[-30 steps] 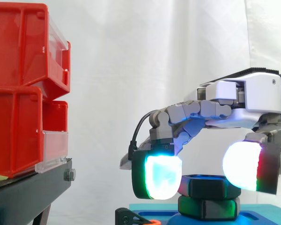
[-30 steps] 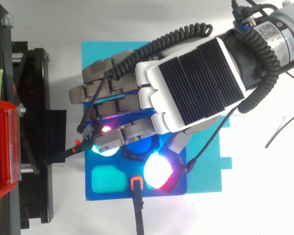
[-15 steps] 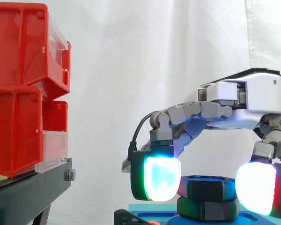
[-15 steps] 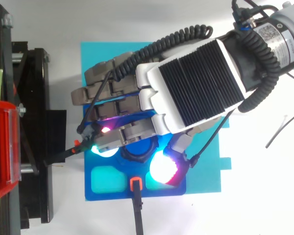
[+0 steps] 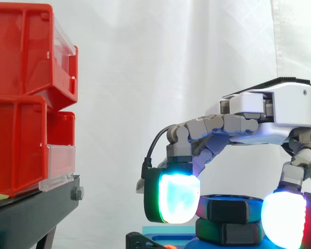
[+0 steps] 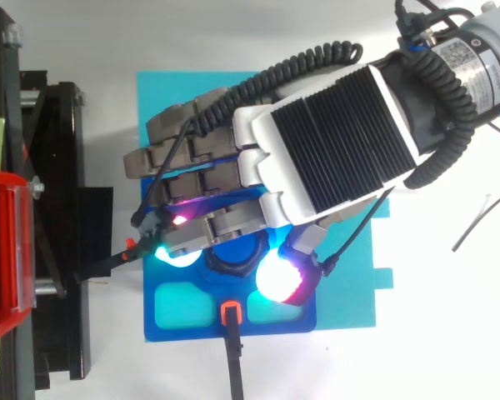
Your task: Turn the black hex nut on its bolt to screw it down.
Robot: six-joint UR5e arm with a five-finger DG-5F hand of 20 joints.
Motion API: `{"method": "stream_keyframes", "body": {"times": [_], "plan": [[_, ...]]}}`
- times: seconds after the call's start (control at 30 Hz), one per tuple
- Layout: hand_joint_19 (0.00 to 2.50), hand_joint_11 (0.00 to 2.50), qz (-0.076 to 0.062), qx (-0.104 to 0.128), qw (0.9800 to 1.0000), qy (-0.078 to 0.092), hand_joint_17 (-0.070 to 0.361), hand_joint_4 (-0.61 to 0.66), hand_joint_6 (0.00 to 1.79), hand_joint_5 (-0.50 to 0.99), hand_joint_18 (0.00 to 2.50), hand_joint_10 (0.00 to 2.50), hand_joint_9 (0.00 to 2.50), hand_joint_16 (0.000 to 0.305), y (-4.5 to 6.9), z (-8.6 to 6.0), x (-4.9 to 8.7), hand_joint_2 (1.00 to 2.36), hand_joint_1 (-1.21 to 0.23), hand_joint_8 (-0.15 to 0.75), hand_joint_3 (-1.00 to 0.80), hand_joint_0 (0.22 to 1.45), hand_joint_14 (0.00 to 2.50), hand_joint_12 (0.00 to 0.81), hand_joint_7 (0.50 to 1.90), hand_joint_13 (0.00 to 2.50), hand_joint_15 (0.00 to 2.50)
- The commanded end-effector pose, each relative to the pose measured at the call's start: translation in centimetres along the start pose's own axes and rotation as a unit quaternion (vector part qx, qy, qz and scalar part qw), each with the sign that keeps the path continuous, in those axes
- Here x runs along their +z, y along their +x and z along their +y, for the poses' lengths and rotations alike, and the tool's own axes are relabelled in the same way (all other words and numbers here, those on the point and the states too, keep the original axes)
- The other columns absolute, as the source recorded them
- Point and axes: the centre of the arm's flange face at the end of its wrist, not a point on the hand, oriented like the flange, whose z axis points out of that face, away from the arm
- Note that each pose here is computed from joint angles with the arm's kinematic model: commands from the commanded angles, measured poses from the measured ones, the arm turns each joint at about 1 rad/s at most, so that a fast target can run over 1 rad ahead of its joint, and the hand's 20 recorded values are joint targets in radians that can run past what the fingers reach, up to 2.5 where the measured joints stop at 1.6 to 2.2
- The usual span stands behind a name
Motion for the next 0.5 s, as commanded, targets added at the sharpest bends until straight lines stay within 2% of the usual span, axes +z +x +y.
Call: {"method": "stream_keyframes", "body": {"times": [0.0,0.23,0.47], "plan": [[0.36,0.13,0.000,0.000,1.0000,0.000,0.100,0.19,0.50,-0.06,0.44,0.01,0.68,0.045,0.01,0.02,-0.03,1.00,-0.72,0.217,-0.46,0.52,0.00,0.293,1.43,0.53,0.07],[0.36,0.14,0.000,0.000,1.0000,0.000,0.094,0.19,0.50,-0.06,0.44,0.01,0.68,0.042,-0.06,0.00,0.00,1.01,-0.74,0.212,-0.44,0.56,0.00,0.282,1.47,0.53,0.07],[0.37,0.15,0.001,0.001,1.0000,0.000,0.096,0.20,0.50,-0.06,0.45,0.01,0.69,0.043,0.13,0.00,-0.01,1.00,-0.72,0.216,-0.47,0.53,0.00,0.286,1.47,0.53,0.07]]}}
